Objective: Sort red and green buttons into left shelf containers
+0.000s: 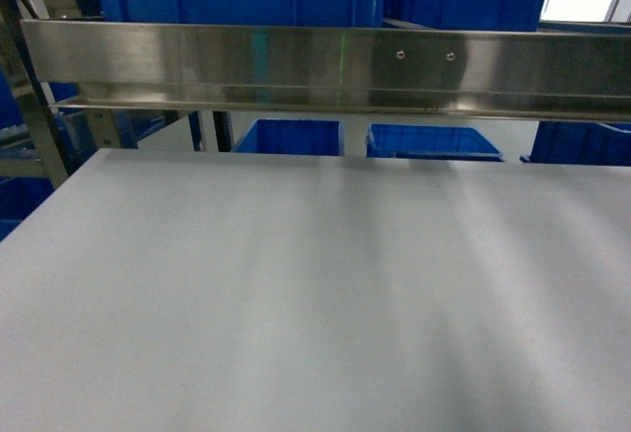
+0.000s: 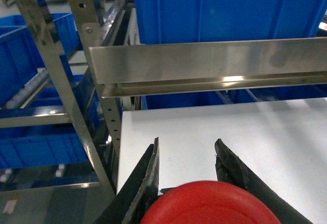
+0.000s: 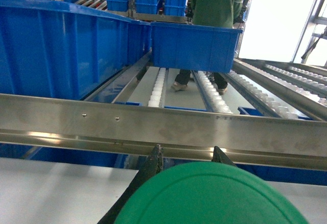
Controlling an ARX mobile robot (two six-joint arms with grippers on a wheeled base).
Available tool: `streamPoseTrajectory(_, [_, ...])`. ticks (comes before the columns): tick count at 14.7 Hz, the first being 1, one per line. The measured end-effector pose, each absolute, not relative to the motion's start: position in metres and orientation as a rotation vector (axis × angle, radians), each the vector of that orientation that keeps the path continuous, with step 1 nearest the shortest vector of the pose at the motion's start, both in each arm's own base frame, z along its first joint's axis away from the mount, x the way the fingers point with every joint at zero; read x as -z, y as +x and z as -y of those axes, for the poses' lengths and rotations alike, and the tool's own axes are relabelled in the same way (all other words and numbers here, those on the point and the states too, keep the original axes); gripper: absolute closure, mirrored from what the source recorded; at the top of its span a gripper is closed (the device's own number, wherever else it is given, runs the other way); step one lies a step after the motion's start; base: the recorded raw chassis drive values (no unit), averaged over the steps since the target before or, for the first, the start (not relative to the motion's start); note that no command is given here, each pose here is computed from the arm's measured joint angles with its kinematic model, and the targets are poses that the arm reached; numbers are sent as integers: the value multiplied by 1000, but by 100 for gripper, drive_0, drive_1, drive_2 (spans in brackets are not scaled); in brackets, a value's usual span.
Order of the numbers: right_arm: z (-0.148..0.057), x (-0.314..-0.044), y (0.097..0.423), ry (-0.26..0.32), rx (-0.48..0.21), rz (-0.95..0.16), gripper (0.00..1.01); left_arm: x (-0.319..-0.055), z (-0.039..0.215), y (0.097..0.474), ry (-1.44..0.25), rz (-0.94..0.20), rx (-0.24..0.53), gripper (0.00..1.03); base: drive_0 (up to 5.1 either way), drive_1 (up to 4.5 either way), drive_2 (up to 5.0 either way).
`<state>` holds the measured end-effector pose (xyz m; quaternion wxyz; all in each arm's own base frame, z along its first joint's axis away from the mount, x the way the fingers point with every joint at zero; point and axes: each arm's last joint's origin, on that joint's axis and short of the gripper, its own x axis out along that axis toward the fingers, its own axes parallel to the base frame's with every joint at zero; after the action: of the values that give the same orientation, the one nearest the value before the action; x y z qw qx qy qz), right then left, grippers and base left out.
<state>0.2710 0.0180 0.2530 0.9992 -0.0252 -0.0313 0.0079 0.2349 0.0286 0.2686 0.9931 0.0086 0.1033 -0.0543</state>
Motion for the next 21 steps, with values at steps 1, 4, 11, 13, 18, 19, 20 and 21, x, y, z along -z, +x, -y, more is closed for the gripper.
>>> streamPoseTrajectory(1, [-18, -253, 271, -50, -16, 61, 77, -268, -29, 235, 16, -211, 109, 74, -503, 243, 243])
streamPoseTrajectory(4, [-18, -253, 271, -50, -16, 62, 77, -268, -29, 235, 17, -210, 109, 74, -505, 240, 240])
streamPoseTrajectory(11, [-18, -253, 271, -50, -16, 63, 77, -268, -29, 235, 16, -213, 109, 74, -498, 247, 247])
streamPoseTrajectory(13, [-18, -253, 271, -50, -16, 63, 77, -268, -28, 235, 16, -213, 110, 74, -498, 288, 189])
streamPoseTrajectory(18, [-18, -253, 271, -51, -16, 63, 77, -268, -28, 234, 16, -212, 110, 74, -468, 375, 113])
streamPoseTrajectory(19, [-18, -253, 271, -50, -18, 64, 77, -268, -29, 234, 16, -212, 108, 74, -460, 393, 69])
streamPoseTrajectory(20, [-18, -253, 271, -50, -18, 64, 77, -268, -29, 235, 16, -211, 108, 74, -437, 422, 86])
streamPoseTrajectory(21, [-18, -253, 271, -50, -18, 64, 77, -268, -29, 235, 17, -209, 108, 74, -439, 419, 85])
